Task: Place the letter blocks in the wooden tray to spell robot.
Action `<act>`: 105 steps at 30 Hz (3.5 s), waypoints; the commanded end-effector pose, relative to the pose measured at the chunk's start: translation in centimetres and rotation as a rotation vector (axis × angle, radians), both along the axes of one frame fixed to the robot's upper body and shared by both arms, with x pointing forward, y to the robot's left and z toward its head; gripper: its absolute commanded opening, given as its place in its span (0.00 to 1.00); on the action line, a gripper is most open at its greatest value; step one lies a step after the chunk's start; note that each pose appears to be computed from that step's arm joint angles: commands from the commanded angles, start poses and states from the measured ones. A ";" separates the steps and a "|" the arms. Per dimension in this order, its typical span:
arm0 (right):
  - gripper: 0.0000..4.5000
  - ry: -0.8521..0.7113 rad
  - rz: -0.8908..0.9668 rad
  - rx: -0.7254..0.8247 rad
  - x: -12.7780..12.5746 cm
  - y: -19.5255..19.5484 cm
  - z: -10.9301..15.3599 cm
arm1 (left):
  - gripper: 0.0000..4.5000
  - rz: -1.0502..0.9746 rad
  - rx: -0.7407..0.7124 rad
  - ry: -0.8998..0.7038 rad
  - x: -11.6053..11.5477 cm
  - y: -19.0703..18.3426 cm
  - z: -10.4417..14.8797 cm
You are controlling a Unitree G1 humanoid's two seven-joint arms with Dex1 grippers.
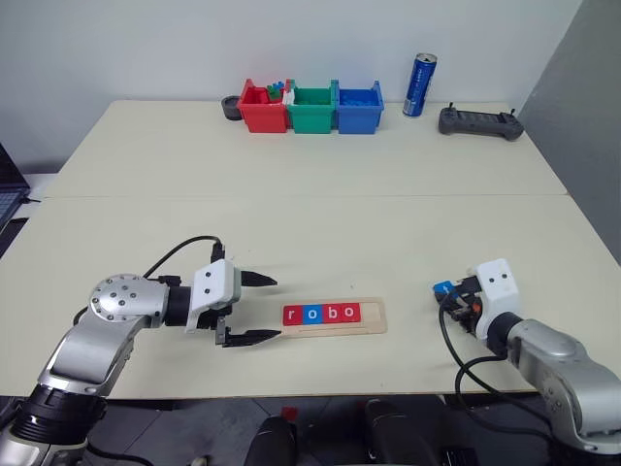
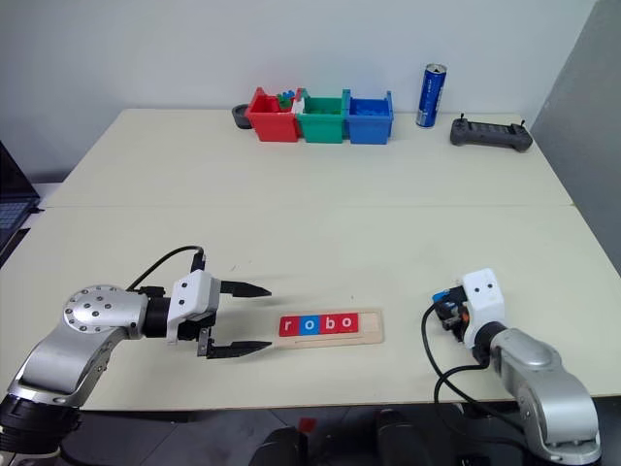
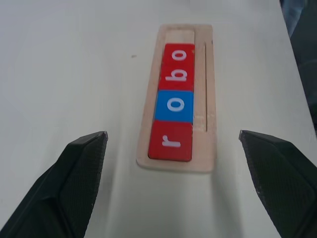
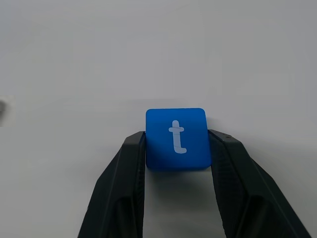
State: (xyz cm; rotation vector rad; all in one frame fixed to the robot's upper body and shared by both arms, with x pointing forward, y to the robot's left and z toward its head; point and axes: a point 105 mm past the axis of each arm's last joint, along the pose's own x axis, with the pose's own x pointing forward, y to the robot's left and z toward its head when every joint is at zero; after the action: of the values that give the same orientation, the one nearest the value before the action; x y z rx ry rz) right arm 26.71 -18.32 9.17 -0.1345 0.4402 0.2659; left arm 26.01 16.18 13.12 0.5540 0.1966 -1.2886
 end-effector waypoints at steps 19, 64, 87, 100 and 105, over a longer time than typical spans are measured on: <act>1.00 -0.228 -0.032 0.031 2.1 0.9 6.6 | 1.00 -0.021 -0.023 -0.047 0.6 -0.3 0.5; 0.31 0.043 1.132 -0.323 0.3 5.7 3.7 | 1.00 -0.022 -0.020 -0.059 0.7 -1.7 1.2; 0.31 0.022 1.161 -0.324 1.3 10.8 1.8 | 1.00 -0.007 -0.015 -0.064 0.6 -1.5 1.0; 0.87 -0.003 1.159 -0.296 1.5 11.6 2.5 | 1.00 -0.001 -0.009 -0.064 0.6 -1.1 0.7; 0.99 -0.036 1.145 -0.263 1.0 11.2 4.7 | 1.00 0.002 -0.009 -0.062 0.6 -1.0 0.5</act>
State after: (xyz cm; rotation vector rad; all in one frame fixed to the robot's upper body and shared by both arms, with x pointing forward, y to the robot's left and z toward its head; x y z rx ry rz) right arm 28.01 -7.09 11.36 -0.6336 0.3997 1.3288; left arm 26.38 14.79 12.66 0.5587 0.1784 -1.2931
